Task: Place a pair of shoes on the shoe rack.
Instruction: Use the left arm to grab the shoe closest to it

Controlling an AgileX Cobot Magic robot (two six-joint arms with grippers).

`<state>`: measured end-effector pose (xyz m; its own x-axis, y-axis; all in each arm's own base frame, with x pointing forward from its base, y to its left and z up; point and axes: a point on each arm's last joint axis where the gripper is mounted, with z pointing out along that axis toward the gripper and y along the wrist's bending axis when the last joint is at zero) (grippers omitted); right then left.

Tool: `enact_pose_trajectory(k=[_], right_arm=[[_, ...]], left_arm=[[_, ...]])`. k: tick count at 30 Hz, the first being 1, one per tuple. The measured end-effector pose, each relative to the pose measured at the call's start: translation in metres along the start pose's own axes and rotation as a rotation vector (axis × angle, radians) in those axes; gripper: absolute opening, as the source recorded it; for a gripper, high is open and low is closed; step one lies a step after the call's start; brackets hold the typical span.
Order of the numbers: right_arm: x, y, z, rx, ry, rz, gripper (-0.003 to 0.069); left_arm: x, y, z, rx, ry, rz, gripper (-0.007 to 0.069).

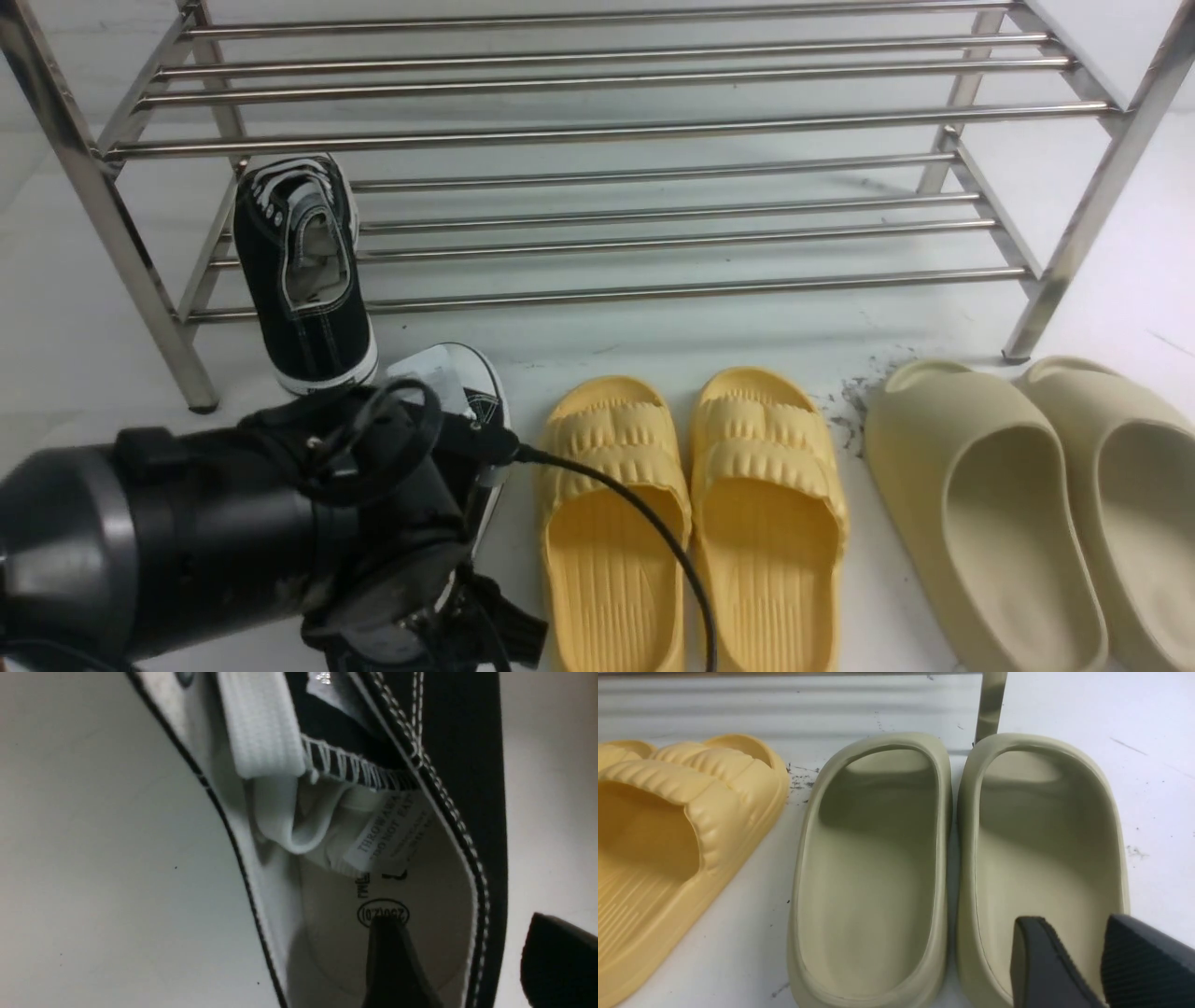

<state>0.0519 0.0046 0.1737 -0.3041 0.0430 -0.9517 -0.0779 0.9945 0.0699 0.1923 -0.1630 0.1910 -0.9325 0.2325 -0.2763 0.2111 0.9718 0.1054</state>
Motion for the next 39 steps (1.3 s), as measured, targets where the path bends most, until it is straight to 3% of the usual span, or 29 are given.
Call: enact_pose_trajectory(k=[3, 13, 16, 28, 39], right_arm=[[0.000, 0.000, 0.000, 0.000, 0.000, 0.000, 0.0239], [0.000, 0.000, 0.000, 0.000, 0.000, 0.000, 0.0244], [0.000, 0.000, 0.000, 0.000, 0.000, 0.000, 0.0246], [0.000, 0.000, 0.000, 0.000, 0.000, 0.000, 0.0246], [0.000, 0.000, 0.000, 0.000, 0.000, 0.000, 0.0246]], left_arm=[[-0.001, -0.002, 0.003, 0.006, 0.001, 0.002, 0.0335], [-0.003, -0.009, 0.011, 0.040, 0.008, -0.030, 0.0044], [-0.002, -0.009, 0.010, 0.049, 0.009, -0.052, -0.0013], [0.010, 0.010, -0.048, 0.155, -0.090, -0.143, -0.0013], [-0.003, 0.004, -0.087, 0.229, -0.059, -0.077, -0.0013]])
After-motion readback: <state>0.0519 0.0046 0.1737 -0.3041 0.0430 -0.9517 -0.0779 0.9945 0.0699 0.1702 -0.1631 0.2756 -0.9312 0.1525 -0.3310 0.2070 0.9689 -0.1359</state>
